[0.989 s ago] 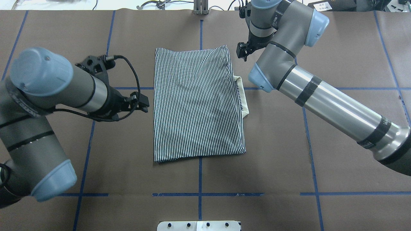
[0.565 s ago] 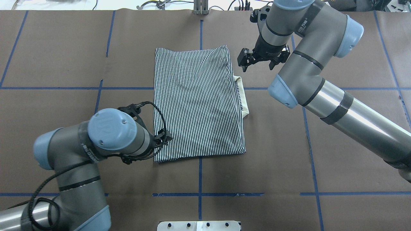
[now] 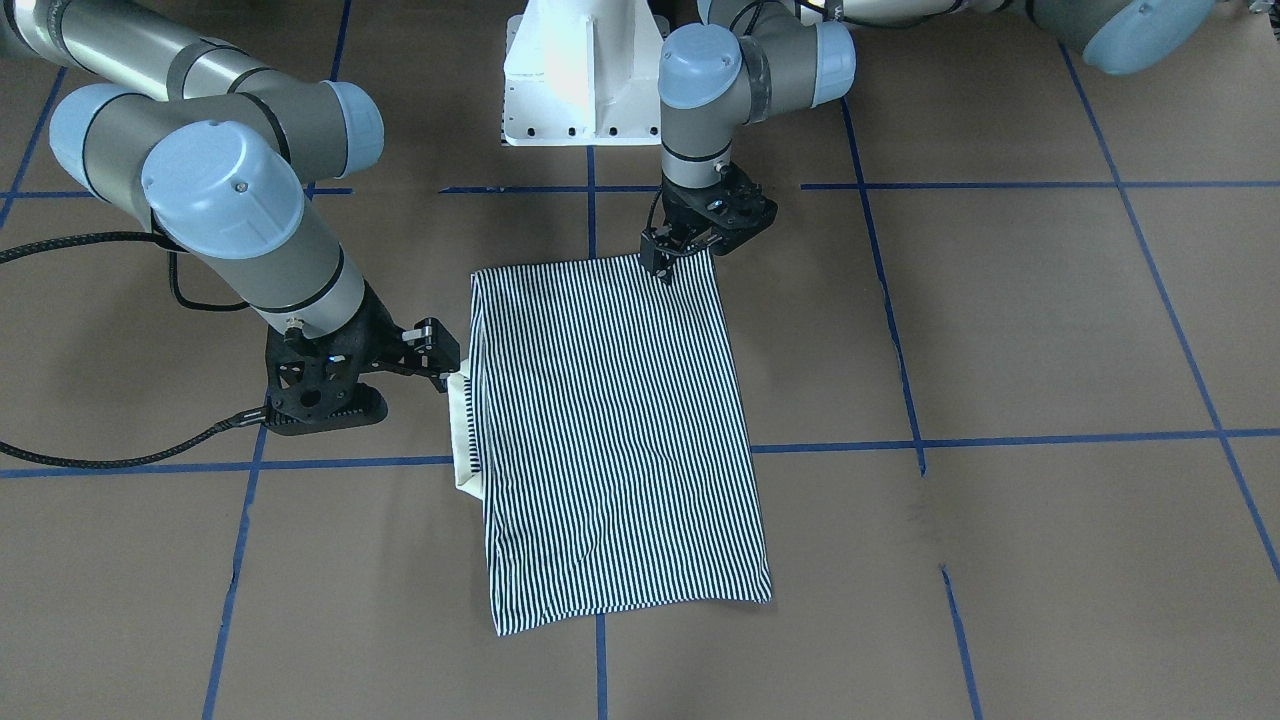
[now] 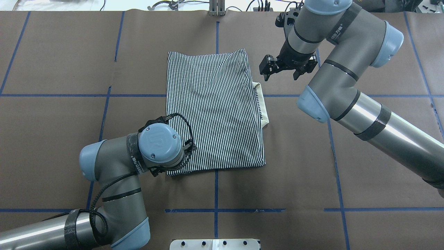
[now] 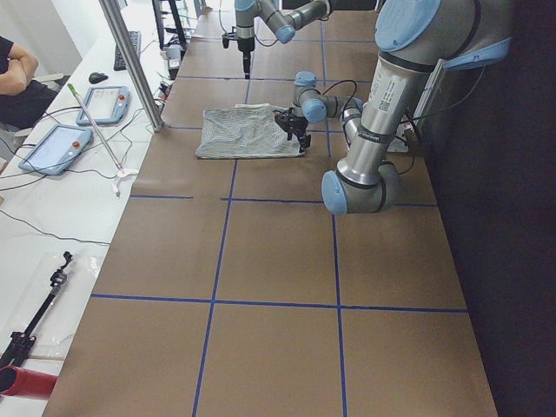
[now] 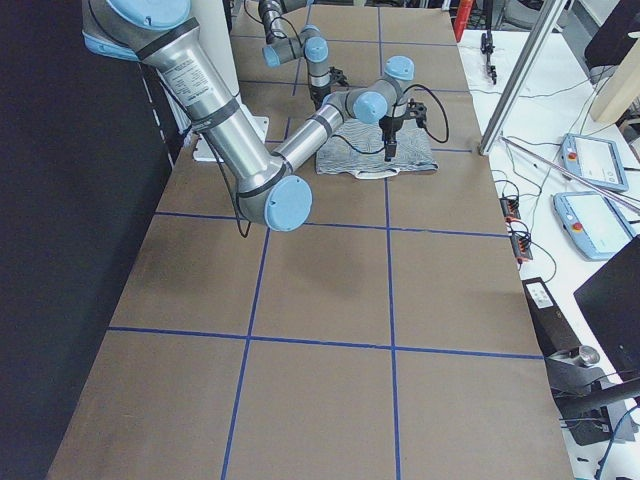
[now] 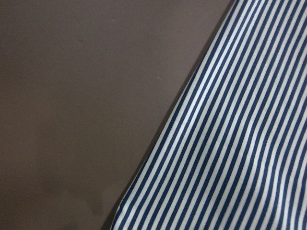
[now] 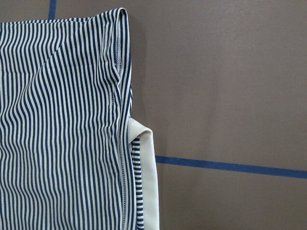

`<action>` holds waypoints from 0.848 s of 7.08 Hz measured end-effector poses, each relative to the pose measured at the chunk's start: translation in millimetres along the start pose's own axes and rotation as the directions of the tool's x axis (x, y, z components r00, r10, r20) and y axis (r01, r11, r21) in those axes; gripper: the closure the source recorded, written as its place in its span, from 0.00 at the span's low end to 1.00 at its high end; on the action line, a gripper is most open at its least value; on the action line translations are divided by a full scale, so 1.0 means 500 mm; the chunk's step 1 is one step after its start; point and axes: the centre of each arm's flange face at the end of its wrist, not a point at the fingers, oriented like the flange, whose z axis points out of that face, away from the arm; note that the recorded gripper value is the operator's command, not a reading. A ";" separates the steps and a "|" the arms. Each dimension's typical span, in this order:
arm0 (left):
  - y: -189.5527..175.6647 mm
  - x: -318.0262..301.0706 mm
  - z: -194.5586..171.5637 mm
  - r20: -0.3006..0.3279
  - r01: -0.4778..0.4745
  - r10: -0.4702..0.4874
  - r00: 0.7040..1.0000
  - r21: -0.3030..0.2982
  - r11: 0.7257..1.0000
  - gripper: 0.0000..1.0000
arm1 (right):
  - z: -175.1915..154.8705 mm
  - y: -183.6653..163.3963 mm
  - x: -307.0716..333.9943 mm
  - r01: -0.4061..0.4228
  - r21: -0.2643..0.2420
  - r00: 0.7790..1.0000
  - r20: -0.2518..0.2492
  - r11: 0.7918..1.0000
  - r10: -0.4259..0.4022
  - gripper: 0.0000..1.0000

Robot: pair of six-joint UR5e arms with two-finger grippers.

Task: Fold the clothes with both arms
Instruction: 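Raise the right gripper away while lowering the left gripper to the shirt's near edge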

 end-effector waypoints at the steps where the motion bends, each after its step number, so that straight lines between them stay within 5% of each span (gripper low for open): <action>1: 0.000 -0.006 0.004 0.008 0.000 0.000 1.000 0.002 1.000 0.02 | 0.000 0.000 0.000 -0.001 0.001 1.000 0.000 1.000 0.001 0.00; 4: 0.018 -0.023 0.021 0.026 -0.012 0.012 1.000 -0.004 1.000 0.09 | -0.003 0.000 -0.002 -0.002 0.003 1.000 0.002 1.000 0.002 0.00; 5: 0.025 -0.026 0.023 0.030 -0.012 0.013 0.999 -0.008 1.000 0.18 | -0.003 0.000 -0.002 -0.002 0.003 1.000 0.002 1.000 0.002 0.00; 6: 0.033 -0.029 0.027 0.033 -0.009 0.009 0.999 -0.011 1.000 0.41 | -0.004 0.000 -0.003 -0.002 0.003 1.000 0.002 1.000 0.002 0.00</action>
